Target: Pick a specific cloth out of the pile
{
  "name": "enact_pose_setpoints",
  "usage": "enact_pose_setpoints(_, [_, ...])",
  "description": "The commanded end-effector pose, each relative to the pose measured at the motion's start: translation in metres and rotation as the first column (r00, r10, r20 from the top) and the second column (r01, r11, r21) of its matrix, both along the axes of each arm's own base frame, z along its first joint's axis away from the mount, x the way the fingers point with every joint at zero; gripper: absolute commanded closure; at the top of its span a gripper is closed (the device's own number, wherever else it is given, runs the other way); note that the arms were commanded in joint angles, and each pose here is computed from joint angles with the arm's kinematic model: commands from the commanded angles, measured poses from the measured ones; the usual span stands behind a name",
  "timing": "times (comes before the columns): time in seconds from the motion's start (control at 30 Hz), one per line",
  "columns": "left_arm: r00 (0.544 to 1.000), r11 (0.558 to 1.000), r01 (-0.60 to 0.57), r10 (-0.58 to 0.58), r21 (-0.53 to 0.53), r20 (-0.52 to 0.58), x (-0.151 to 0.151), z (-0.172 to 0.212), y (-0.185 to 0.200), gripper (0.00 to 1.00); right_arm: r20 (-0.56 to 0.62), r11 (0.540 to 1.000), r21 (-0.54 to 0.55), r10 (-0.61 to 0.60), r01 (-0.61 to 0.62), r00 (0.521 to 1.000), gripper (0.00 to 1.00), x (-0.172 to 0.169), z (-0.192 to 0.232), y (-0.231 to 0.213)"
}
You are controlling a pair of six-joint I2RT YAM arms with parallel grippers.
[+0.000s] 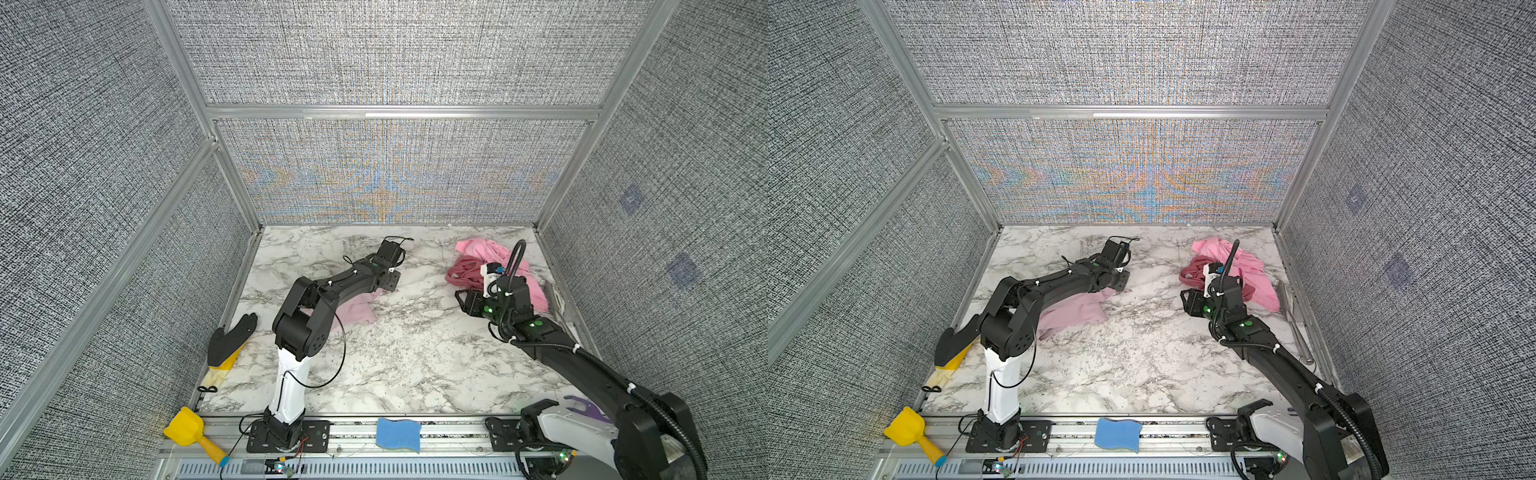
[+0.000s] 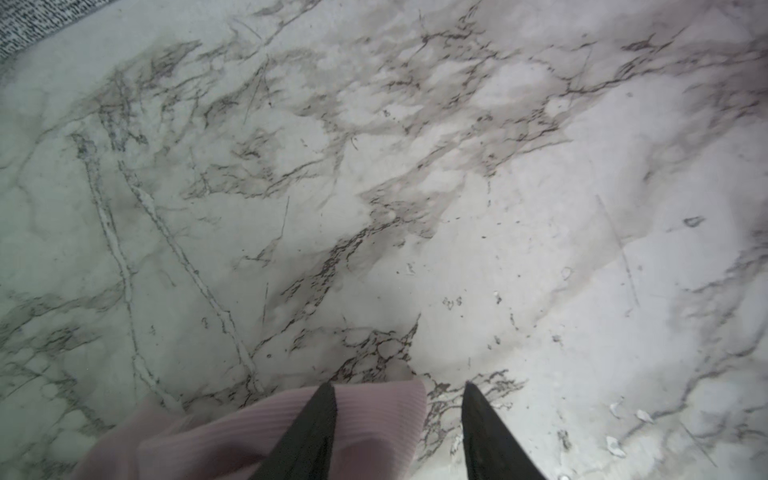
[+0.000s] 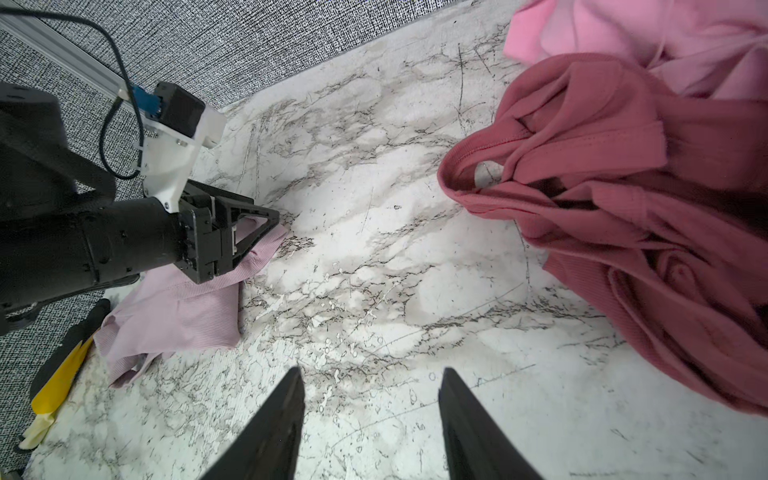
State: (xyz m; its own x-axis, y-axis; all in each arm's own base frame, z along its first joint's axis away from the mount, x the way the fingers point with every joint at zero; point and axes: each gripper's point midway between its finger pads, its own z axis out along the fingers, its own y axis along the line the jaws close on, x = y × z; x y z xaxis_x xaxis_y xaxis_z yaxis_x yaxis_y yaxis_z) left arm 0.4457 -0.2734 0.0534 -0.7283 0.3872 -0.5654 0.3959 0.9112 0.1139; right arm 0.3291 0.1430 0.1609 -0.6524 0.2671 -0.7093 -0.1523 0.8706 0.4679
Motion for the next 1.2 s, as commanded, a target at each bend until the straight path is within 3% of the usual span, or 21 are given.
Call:
enact_pose_setpoints(0.0, [0.999, 0.997, -0.046, 0.046, 0.061, -0.010, -0.001, -0.008, 0.014, 0.47, 0.022, 1.000, 0.024, 0.006, -0.006, 1.000, 0.46, 0.004, 0.007, 0.004])
enact_pose_setpoints(0.23, [0.998, 0.994, -0.050, 0.054, 0.097, -0.043, -0.008, -0.027, 0.019, 0.47, 0.004, 1.000, 0.017, 0.013, -0.013, 1.000, 0.46, 0.006, 0.002, 0.006])
enact_pose_setpoints(0.4, [0.997, 0.994, -0.047, 0.053, 0.101, -0.059, -0.012, -0.035, 0.020, 0.53, 0.002, 1.000, 0.020, 0.007, -0.008, 1.000, 0.46, 0.008, 0.000, 0.006])
enact_pose_setpoints(0.47, [0.996, 0.993, -0.050, 0.057, 0.106, -0.064, -0.013, -0.037, 0.021, 0.64, 0.001, 1.000, 0.019, 0.006, -0.006, 1.000, 0.46, 0.009, 0.000, 0.006])
enact_pose_setpoints(0.53, [0.996, 0.991, -0.056, 0.063, 0.119, -0.062, -0.013, -0.039, 0.023, 0.93, 0.003, 1.000, 0.018, 0.002, -0.002, 1.000, 0.46, 0.010, 0.001, 0.005])
enact_pose_setpoints(0.57, [0.996, 0.990, -0.057, 0.065, 0.126, -0.059, -0.012, -0.039, 0.025, 1.00, 0.005, 1.000, 0.016, -0.005, 0.005, 1.000, 0.46, 0.010, 0.001, 0.004])
enact_pose_setpoints(0.63, [0.996, 0.990, -0.065, 0.072, 0.128, -0.045, -0.011, -0.036, 0.025, 1.00, 0.013, 1.000, 0.012, -0.016, 0.016, 1.000, 0.46, 0.011, 0.003, 0.002])
enact_pose_setpoints(0.8, [0.997, 0.997, -0.060, 0.057, 0.052, 0.049, 0.007, 0.003, 0.011, 1.00, 0.018, 1.000, 0.012, -0.019, 0.019, 1.000, 0.46, 0.013, 0.005, 0.002])
enact_pose_setpoints(1.17, [0.959, 0.983, 0.003, 0.049, -0.182, 0.278, 0.043, 0.134, -0.025, 1.00, 0.036, 1.000, 0.021, -0.007, 0.006, 0.999, 0.46, 0.021, 0.014, 0.007])
